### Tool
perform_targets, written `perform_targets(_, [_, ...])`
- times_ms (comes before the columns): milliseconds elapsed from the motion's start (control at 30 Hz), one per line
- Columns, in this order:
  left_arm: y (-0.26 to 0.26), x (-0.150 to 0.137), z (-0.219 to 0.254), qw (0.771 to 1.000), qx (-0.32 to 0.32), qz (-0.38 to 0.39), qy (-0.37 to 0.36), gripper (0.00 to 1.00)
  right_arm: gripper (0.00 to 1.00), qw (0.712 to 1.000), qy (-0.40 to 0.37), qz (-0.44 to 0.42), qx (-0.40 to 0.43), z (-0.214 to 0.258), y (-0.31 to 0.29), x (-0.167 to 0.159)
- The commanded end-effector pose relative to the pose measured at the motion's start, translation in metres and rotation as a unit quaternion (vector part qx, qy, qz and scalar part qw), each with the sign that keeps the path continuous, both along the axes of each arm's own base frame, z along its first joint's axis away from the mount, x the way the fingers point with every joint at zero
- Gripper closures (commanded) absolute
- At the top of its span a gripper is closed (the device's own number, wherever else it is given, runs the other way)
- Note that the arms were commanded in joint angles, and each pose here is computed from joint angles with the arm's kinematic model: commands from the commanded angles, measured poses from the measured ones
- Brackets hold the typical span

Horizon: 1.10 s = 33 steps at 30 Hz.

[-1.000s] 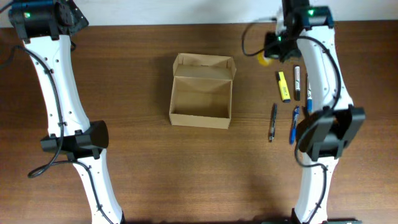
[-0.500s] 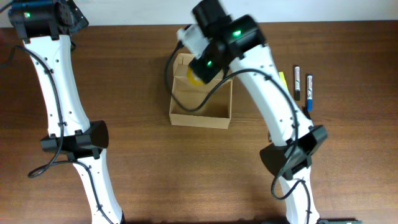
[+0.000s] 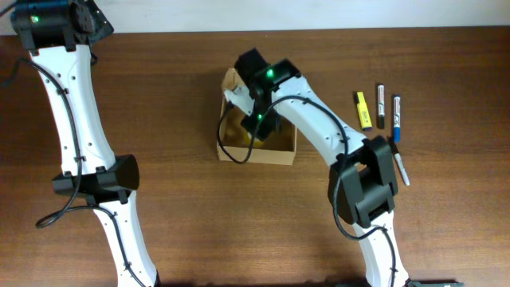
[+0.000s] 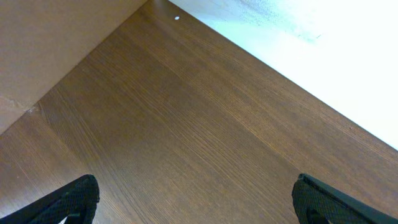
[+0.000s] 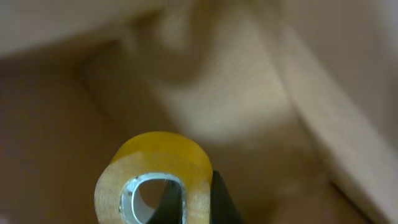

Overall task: Pack container
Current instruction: 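Carry the tape roll into the box and release it, then move the right gripper to the yellow highlighter and grasp it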

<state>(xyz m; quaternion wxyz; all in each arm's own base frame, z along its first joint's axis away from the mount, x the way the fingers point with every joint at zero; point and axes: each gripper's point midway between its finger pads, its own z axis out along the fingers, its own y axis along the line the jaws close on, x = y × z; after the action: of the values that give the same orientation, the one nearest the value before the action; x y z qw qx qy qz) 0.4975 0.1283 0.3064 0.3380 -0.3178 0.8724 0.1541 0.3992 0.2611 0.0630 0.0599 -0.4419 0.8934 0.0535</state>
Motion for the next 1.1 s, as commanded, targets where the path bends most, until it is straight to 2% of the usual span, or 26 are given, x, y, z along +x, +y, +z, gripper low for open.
perform_targets(0, [0.001, -0.007, 0.015, 1.0, 0.004, -0.002, -0.012, 0.0, 0.96, 1.0, 0.016, -0.025, -0.004, -0.02, -0.008, -0.003])
perform_targets(100, [0.001, -0.007, 0.015, 1.0, 0.004, -0.001, -0.012, 0.0, 0.96, 0.999, 0.017, -0.038, -0.004, -0.026, -0.015, 0.0])
perform_targets(167, [0.001, -0.007, 0.015, 1.0, 0.004, -0.001, -0.012, 0.0, 0.92, 0.999, 0.017, -0.042, -0.004, -0.026, -0.018, 0.002])
perform_targets(200, [0.001, -0.007, 0.015, 1.0, 0.004, -0.001, -0.012, 0.0, 0.87, 0.999, 0.017, -0.044, -0.004, -0.025, -0.02, 0.003])
perform_targets(233, [0.001, -0.007, 0.015, 1.0, 0.004, -0.001, -0.012, 0.0, 0.76, 0.999, 0.017, -0.045, -0.004, -0.021, -0.021, 0.004])
perform_targets(267, [0.001, -0.007, 0.015, 1.0, 0.004, -0.002, -0.012, 0.0, 0.72, 0.999, 0.018, -0.046, -0.004, -0.019, -0.021, 0.004])
perform_targets(300, [0.001, -0.007, 0.015, 1.0, 0.004, -0.002, -0.012, 0.0, 0.6, 0.999, 0.018, -0.047, -0.004, -0.013, -0.022, 0.004])
perform_targets(333, [0.001, -0.007, 0.015, 1.0, 0.004, -0.001, -0.012, 0.0, 0.43, 0.999, 0.017, -0.047, -0.004, -0.007, -0.022, 0.005])
perform_targets(367, [0.001, -0.007, 0.015, 1.0, 0.004, -0.001, -0.012, 0.0, 0.41, 0.999, 0.013, -0.048, -0.004, 0.002, -0.022, 0.007])
perform_targets(400, [0.001, -0.007, 0.015, 1.0, 0.004, -0.001, -0.012, 0.0, 0.44, 0.999, 0.008, -0.052, -0.003, 0.011, -0.022, 0.009])
perform_targets(433, [0.001, -0.007, 0.015, 1.0, 0.004, -0.001, -0.012, 0.0, 0.51, 0.998, 0.001, -0.055, 0.0, 0.022, -0.021, 0.011])
perform_targets(500, [0.001, -0.007, 0.015, 1.0, 0.004, -0.001, -0.012, 0.0, 0.55, 0.997, -0.015, -0.068, 0.012, 0.047, -0.017, 0.018])
perform_targets(667, [0.001, -0.007, 0.015, 1.0, 0.004, -0.002, -0.012, 0.0, 0.58, 0.986, -0.089, -0.133, 0.043, 0.127, -0.018, 0.038])
perform_targets(833, [0.001, -0.007, 0.015, 1.0, 0.004, -0.001, -0.012, 0.0, 0.64, 0.952, -0.201, -0.23, 0.016, 0.193, -0.06, 0.063])
perform_targets(933, [0.001, -0.007, 0.015, 1.0, 0.004, -0.001, -0.012, 0.0, 0.65, 0.934, -0.225, -0.277, 0.009, 0.207, -0.092, 0.076])
perform_targets(1067, [0.001, -0.007, 0.015, 1.0, 0.004, -0.001, -0.012, 0.0, 0.65, 0.911, -0.194, -0.363, 0.0, 0.192, -0.15, 0.089])
